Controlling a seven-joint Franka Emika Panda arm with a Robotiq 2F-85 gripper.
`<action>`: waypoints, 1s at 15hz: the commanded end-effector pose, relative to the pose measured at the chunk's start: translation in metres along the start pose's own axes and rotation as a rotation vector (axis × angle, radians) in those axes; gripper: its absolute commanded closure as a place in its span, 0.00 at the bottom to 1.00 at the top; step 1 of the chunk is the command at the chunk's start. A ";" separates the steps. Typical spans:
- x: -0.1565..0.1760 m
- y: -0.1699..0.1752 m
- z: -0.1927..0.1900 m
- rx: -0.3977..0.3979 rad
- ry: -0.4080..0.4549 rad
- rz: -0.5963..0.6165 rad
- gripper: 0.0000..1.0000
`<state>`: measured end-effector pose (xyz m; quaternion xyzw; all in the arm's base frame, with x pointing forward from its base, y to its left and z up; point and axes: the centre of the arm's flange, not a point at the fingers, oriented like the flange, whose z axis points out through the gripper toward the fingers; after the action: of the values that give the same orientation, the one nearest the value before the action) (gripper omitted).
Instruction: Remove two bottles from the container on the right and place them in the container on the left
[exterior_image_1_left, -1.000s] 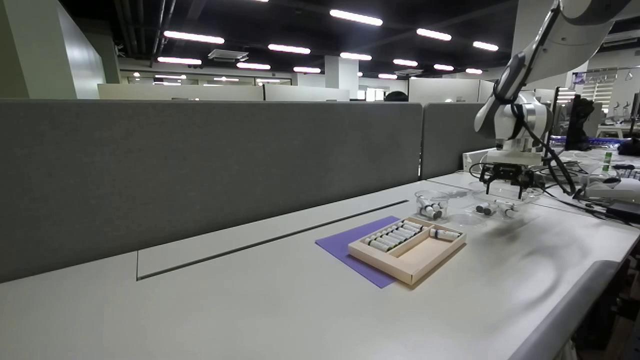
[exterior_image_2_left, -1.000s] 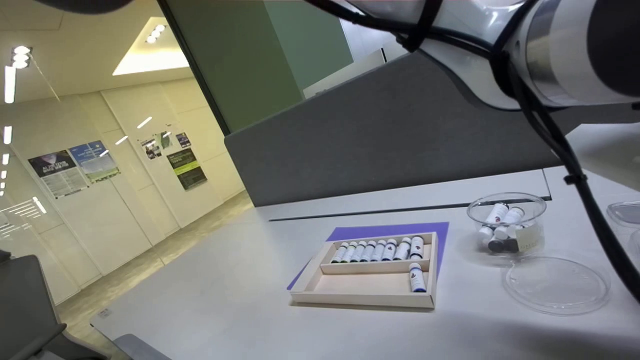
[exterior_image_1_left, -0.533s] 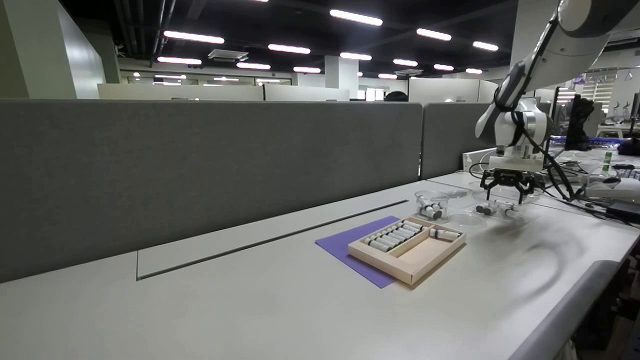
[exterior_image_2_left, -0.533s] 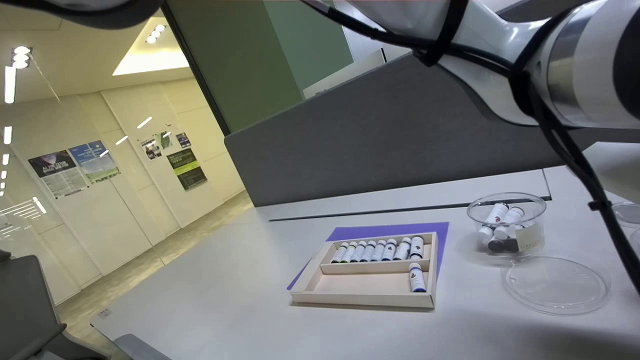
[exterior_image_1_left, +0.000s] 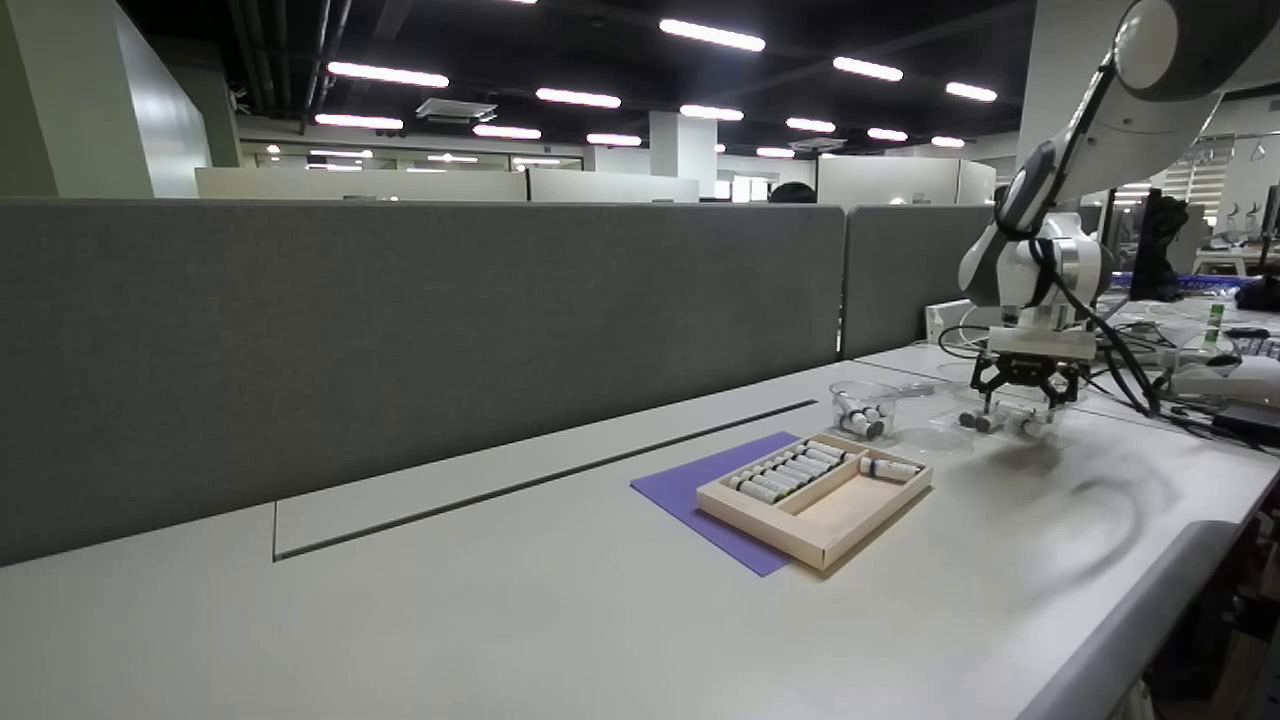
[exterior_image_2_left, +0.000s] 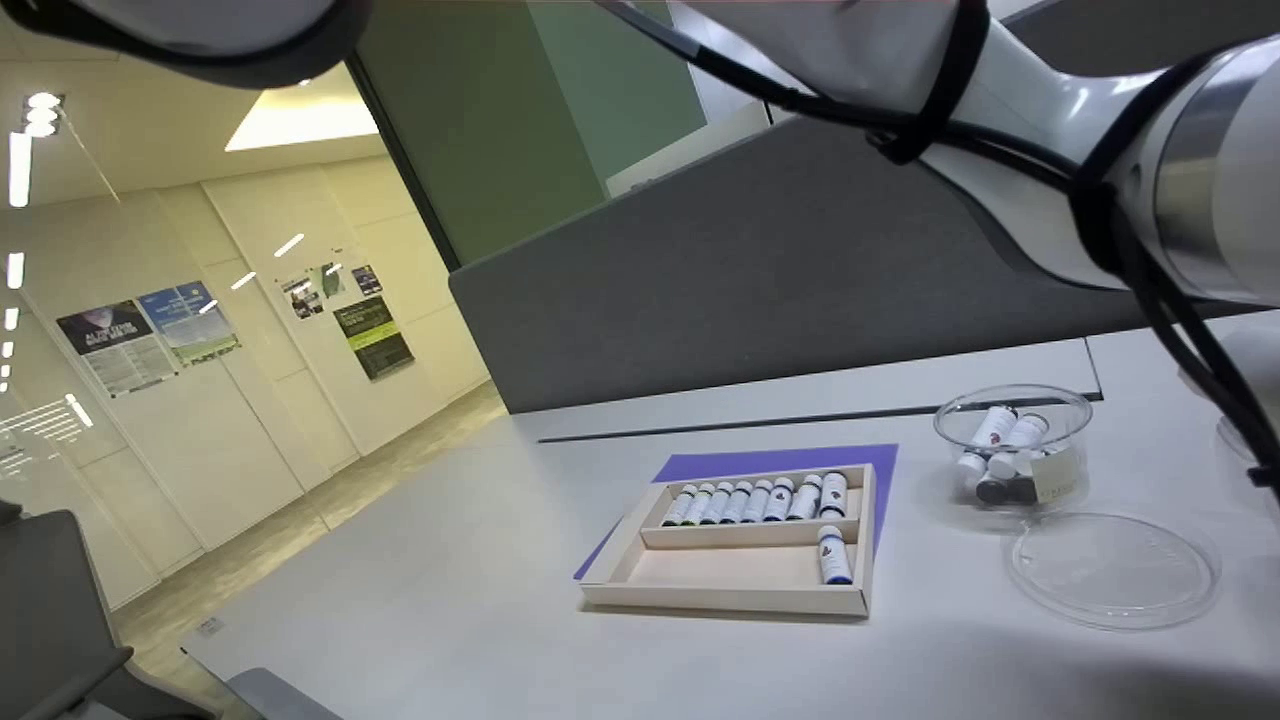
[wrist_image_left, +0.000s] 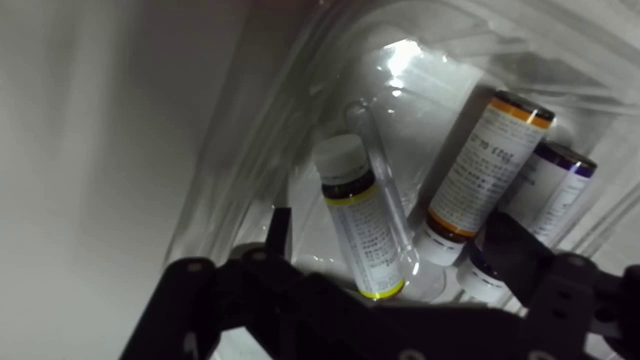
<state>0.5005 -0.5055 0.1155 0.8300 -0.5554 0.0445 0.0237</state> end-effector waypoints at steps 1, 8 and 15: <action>0.013 0.002 0.007 0.007 -0.004 0.004 0.34; 0.015 0.006 0.012 -0.001 -0.002 0.009 0.79; 0.013 -0.013 -0.027 0.004 -0.036 0.018 0.79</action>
<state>0.5030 -0.5122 0.1123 0.8302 -0.5558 0.0370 0.0214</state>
